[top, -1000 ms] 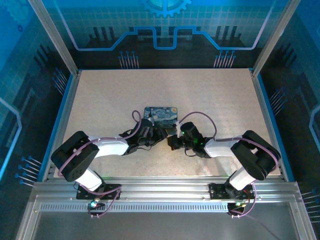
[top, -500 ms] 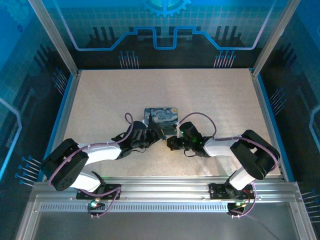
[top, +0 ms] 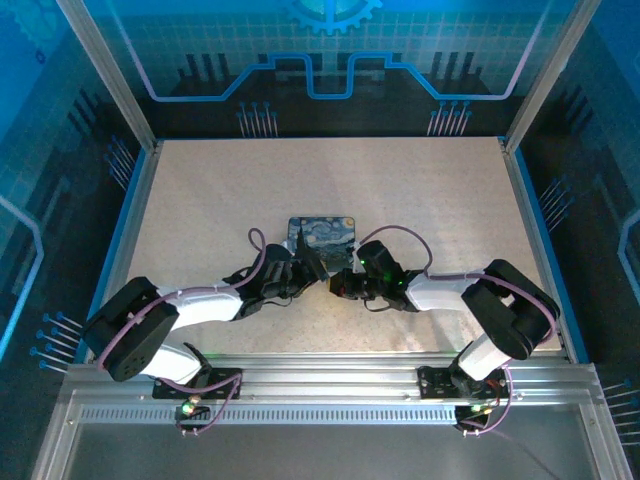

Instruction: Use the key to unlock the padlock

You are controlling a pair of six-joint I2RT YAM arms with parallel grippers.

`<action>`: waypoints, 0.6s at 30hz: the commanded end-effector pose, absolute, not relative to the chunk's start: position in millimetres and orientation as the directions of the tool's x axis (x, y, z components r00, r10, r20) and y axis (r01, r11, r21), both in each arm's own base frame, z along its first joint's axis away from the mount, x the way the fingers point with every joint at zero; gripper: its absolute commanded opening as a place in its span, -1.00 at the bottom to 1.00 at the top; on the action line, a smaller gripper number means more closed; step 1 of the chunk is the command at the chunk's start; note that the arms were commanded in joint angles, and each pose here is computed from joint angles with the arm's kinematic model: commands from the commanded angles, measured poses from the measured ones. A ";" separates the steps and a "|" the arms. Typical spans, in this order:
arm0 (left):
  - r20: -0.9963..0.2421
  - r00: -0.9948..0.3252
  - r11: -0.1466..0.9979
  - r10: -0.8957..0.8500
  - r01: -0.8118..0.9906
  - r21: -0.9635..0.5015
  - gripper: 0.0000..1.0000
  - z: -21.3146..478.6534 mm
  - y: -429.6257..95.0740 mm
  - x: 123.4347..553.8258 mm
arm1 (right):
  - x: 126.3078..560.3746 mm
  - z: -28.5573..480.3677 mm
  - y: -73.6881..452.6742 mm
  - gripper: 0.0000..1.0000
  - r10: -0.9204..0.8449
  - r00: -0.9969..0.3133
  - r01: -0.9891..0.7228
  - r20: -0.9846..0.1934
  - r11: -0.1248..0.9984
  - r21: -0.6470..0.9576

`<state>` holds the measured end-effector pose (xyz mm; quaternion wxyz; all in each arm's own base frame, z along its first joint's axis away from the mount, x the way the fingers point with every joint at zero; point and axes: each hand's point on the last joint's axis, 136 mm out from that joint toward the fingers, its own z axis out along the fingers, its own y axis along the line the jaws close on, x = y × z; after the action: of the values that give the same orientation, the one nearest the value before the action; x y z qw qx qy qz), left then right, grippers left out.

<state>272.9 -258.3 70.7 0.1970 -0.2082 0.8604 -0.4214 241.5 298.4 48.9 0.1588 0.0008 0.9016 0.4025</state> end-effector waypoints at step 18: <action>-0.124 -0.811 0.529 -0.571 -0.248 -0.811 -0.14 60.3 -260.0 282.4 | 241.0 75.4 318.0 -0.99 0.189 -0.962 -0.049 -0.195 0.584 0.810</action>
<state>274.9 -259.6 57.3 0.1814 -0.2313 0.8595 -0.4181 240.4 303.0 54.6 0.1300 0.0480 0.8952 0.4235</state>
